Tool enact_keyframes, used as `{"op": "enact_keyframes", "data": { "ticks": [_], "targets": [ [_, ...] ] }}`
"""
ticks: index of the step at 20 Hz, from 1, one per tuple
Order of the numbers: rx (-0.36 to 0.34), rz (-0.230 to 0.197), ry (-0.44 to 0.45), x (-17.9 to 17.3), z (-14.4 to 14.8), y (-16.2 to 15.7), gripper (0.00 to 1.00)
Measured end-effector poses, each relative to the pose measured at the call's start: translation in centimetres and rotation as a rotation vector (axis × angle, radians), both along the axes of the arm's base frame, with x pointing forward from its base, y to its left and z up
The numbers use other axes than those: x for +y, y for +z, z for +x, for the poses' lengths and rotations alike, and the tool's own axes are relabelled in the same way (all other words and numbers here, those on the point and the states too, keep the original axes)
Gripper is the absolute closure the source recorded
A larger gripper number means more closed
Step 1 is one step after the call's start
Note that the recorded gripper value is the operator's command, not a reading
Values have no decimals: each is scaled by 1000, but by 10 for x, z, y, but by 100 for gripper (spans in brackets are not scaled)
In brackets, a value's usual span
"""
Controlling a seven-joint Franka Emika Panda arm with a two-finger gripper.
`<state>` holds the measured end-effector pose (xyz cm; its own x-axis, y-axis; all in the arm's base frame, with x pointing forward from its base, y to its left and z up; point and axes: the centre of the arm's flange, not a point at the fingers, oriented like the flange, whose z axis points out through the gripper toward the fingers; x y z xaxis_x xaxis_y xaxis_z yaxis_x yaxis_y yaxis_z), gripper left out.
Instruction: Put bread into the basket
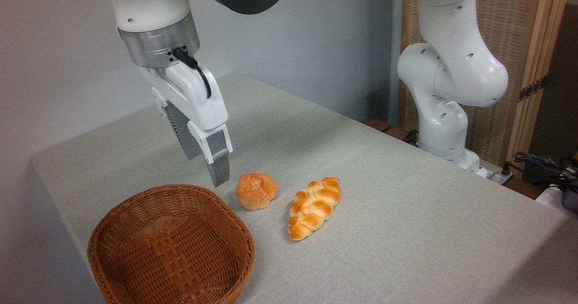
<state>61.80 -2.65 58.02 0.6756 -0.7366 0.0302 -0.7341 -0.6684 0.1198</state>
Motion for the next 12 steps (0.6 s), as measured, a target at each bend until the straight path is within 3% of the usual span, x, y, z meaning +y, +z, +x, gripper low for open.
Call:
{"op": "enact_keyframes", "data": {
  "ticks": [12],
  "targets": [
    [-48,20,-32,-18,4,4,0]
  ]
}}
